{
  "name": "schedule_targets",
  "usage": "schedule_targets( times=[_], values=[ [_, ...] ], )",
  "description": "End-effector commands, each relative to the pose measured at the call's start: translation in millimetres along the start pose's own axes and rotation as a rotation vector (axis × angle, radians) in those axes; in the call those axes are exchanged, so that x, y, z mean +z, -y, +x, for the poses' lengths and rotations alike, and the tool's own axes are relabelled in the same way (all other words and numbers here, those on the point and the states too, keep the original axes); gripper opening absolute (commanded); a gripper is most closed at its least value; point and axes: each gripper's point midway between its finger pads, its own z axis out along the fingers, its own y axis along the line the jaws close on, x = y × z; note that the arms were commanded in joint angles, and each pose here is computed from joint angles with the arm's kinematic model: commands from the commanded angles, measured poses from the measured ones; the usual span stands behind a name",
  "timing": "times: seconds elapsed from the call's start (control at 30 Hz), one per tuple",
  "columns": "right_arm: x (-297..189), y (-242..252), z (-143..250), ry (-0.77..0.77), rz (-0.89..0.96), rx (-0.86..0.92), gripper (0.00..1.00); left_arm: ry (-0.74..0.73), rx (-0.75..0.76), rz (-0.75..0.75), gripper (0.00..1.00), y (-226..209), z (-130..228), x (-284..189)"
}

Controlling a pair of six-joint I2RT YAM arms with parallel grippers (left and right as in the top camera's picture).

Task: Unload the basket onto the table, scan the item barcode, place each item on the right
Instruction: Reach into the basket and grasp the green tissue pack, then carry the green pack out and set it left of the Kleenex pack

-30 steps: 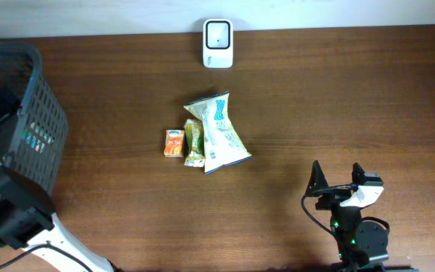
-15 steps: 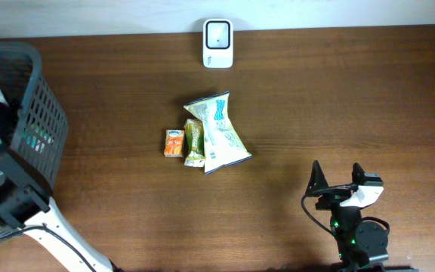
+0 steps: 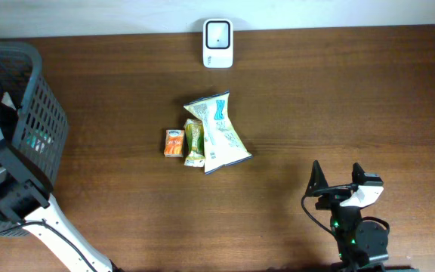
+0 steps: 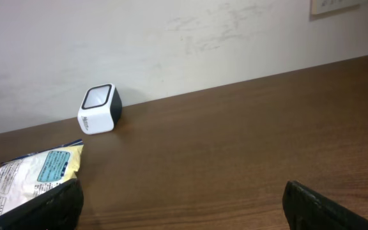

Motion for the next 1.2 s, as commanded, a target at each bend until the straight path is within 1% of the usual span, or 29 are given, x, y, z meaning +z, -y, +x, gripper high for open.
schedule_targets(
  times=[0.0,0.1,0.2,0.27,0.37,0.43,0.5,0.6,0.73,0.8,0.9,0.97,1.03,1.17],
  values=[
    [0.2,0.6,3.8,-0.010,0.003,0.006,0.99,-0.037,-0.001,0.010,0.47,-0.4,7.6,7.5],
    [0.2,0.6,3.8,-0.010,0.003,0.006,0.99,-0.041,-0.001,0.009,0.36,-0.6,9.0,5.3],
    [0.2,0.6,3.8,-0.010,0.003,0.006,0.99,-0.032,-0.001,0.010,0.30,0.1,8.5,-3.3],
    [0.2,0.6,3.8,-0.010,0.003,0.006,0.99,-0.010,0.000,0.011,0.30,1.0,5.3,-17.7],
    [0.2,0.6,3.8,-0.010,0.003,0.006,0.99,0.056,0.003,0.014,0.34,3.0,-2.5,-55.6],
    [0.2,0.6,3.9,-0.010,0.003,0.006,0.99,0.117,0.004,0.018,0.34,4.2,-7.9,-86.1],
    [0.2,0.6,3.8,-0.010,0.003,0.006,0.99,0.221,0.005,0.039,0.34,9.5,-12.5,-135.6],
    [0.2,0.6,3.7,-0.009,0.003,0.006,0.99,0.360,0.017,0.060,0.34,15.1,-5.2,-205.4],
    [0.2,0.6,3.8,-0.010,0.003,0.006,0.99,0.532,0.023,0.077,0.34,22.4,17.4,-288.4],
    [0.2,0.6,3.8,-0.010,0.003,0.006,0.99,0.630,0.039,0.094,0.34,29.2,38.2,-334.2],
    [0.2,0.6,3.8,-0.010,0.003,0.006,0.99,0.714,0.095,0.139,0.35,50.7,70.9,-377.5],
    [0.2,0.6,3.8,-0.010,0.003,0.006,0.98,0.705,0.155,0.169,0.36,72.9,94.7,-386.2],
    [0.2,0.6,3.7,-0.009,0.003,0.006,0.99,0.649,0.216,0.190,0.36,94.6,111.9,-378.9],
    [0.2,0.6,3.8,-0.010,0.003,0.006,0.98,0.487,0.365,0.212,0.38,142.1,137.4,-333.1]
  ],
)
